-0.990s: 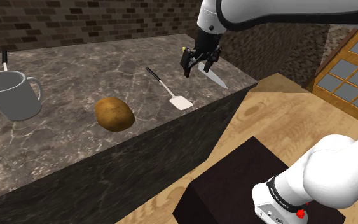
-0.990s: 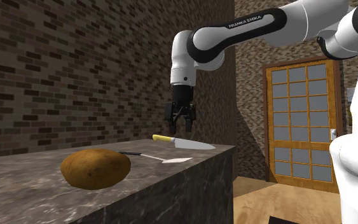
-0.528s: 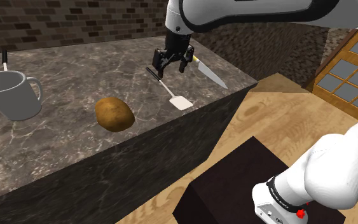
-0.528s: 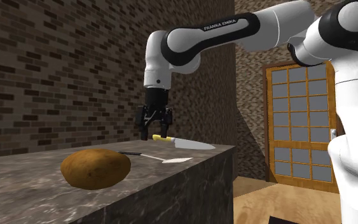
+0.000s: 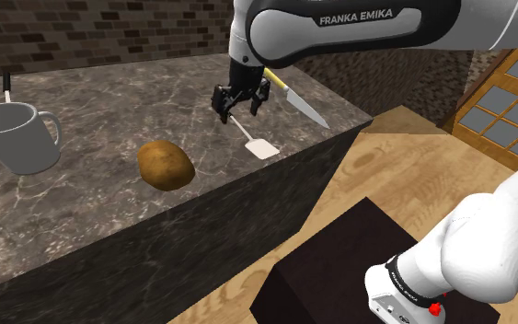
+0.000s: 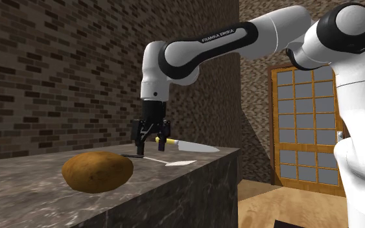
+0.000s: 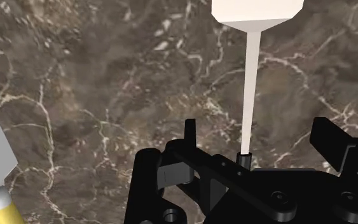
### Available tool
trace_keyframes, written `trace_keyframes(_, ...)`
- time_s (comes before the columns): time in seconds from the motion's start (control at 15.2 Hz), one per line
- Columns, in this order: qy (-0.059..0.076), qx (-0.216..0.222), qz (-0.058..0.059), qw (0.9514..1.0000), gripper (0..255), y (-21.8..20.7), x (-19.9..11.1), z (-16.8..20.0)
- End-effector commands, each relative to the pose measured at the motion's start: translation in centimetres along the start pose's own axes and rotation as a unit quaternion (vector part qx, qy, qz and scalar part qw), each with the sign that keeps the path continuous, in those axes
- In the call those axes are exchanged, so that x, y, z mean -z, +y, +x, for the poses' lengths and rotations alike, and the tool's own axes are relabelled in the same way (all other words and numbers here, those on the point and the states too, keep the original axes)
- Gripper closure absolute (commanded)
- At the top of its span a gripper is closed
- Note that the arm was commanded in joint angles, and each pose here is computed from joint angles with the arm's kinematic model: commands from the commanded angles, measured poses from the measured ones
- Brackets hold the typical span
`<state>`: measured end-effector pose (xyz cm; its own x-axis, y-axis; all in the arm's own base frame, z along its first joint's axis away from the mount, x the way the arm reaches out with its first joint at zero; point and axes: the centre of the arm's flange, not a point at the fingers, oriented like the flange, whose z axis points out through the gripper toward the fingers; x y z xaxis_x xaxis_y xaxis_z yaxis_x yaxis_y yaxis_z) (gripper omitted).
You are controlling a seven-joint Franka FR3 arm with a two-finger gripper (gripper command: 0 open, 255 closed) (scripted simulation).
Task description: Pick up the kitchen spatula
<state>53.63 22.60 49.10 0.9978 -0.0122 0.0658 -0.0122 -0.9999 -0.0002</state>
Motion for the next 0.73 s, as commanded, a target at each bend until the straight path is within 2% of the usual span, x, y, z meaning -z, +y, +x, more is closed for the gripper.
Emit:
trace_keyframes(0.0, 0.000, 0.000, 0.000, 1.0000, 0, -0.02, -0.86, -0.05)
trace_keyframes(0.07, 0.000, 0.000, 0.000, 1.0000, 0, -0.02, -0.86, -0.04)
trace_keyframes(0.13, 0.000, 0.000, 0.000, 1.0000, 255, 0.04, -0.86, -0.01)
trace_keyframes(0.66, 0.000, 0.000, 0.000, 1.0000, 255, 0.06, -0.85, -0.03)
